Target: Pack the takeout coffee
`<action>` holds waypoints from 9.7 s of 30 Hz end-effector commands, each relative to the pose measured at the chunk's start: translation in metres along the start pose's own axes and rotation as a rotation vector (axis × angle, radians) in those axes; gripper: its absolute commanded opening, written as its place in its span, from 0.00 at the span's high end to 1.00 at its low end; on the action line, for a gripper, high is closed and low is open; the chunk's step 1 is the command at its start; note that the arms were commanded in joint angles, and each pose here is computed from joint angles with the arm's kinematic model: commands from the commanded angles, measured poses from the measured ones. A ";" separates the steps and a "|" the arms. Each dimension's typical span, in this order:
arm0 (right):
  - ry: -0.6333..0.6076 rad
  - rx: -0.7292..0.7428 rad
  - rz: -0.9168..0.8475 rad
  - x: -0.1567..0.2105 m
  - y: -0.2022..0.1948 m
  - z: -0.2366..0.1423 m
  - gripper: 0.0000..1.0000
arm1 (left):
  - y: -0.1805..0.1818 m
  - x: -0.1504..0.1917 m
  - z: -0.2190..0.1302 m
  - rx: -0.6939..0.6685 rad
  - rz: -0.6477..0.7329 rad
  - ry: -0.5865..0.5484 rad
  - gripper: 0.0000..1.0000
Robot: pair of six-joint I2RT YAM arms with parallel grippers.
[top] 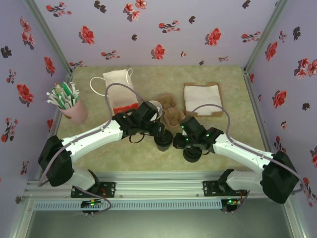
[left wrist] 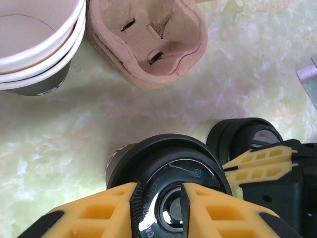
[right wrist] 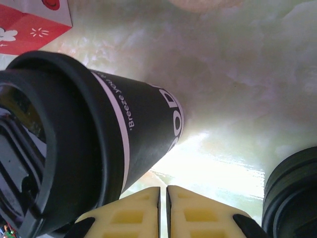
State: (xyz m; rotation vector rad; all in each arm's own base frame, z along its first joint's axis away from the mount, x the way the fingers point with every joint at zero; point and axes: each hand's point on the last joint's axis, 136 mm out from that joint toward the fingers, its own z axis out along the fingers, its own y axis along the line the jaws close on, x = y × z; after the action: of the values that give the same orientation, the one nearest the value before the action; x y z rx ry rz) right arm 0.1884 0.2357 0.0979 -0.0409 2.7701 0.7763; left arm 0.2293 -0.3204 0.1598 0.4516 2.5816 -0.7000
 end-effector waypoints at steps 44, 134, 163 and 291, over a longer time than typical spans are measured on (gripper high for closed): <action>-0.091 -0.132 0.049 -0.040 0.018 -0.040 0.95 | 0.018 0.024 -0.030 0.047 -0.077 -0.041 0.84; -0.220 -0.056 -0.157 -0.016 0.027 -0.158 0.01 | 0.044 0.038 -0.226 0.062 -0.021 -0.407 0.01; -0.372 0.252 -0.036 -0.062 -0.024 -0.167 0.01 | 0.064 -0.003 -0.216 -0.172 0.002 -0.419 0.01; -0.376 0.154 -0.014 -0.031 -0.043 -0.156 0.01 | 0.091 -0.012 -0.173 -0.542 -0.770 -0.164 0.87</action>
State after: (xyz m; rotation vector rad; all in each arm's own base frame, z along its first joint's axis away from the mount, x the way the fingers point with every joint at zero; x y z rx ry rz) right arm 0.1824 0.1160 0.2140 0.0753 2.4565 0.4822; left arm 0.2217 -0.1525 0.2615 -0.7421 2.6288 -0.1440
